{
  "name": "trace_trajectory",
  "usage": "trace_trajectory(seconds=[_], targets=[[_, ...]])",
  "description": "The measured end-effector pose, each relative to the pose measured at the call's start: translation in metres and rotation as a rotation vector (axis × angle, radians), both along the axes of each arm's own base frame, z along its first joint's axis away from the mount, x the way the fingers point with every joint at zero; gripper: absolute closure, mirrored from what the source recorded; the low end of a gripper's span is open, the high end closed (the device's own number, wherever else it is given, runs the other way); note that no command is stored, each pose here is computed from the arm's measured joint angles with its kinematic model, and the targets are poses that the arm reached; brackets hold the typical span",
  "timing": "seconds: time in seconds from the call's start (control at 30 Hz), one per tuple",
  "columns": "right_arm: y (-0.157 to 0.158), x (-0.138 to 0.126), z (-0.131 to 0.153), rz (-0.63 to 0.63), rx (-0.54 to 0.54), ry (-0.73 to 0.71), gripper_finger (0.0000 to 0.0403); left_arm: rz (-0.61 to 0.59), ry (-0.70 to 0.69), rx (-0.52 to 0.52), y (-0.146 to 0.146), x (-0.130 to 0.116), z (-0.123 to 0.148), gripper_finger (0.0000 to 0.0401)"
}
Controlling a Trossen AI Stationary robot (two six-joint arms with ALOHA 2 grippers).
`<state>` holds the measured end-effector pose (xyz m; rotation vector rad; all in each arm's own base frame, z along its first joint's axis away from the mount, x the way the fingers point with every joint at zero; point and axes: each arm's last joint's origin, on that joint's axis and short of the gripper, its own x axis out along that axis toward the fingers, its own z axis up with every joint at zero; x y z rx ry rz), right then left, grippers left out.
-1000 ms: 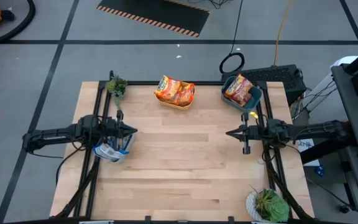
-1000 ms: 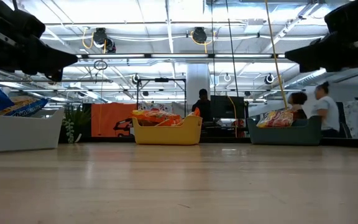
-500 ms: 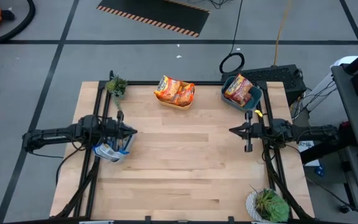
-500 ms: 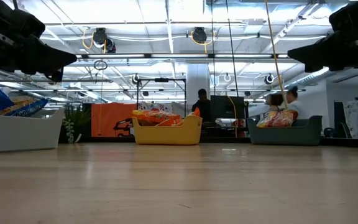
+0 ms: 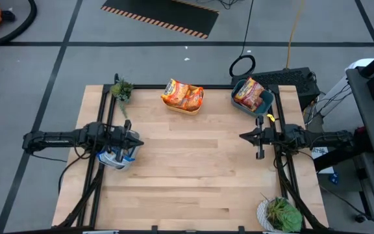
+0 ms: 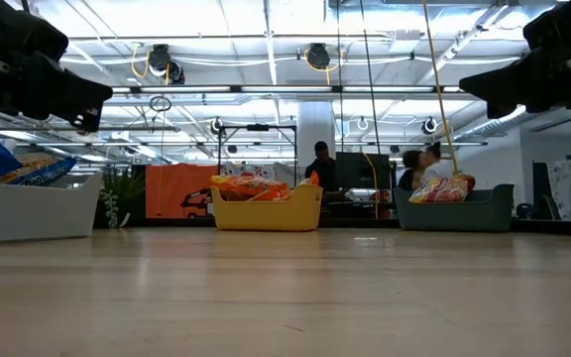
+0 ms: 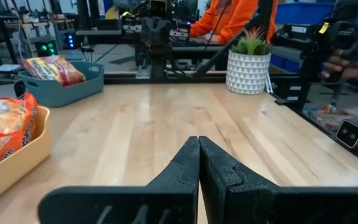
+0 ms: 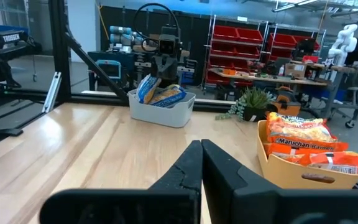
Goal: Sort Maruchan noodles
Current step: Return to Home Position
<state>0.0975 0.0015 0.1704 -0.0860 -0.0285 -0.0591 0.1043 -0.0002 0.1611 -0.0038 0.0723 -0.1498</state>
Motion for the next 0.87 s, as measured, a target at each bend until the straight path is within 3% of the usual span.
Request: trace_trajectory(seconds=[0.37, 0.87], targets=[[0.000, 0.000, 0.000, -0.001, -0.002, -0.004, 0.0403, 0.092, -0.008, -0.011, -0.008, 0.000, 0.001, 0.0398], [0.000, 0.000, 0.000, 0.000, -0.002, -0.004, 0.0403, 0.091, -0.093, 0.055, -0.009, -0.008, 0.009, 0.0398]])
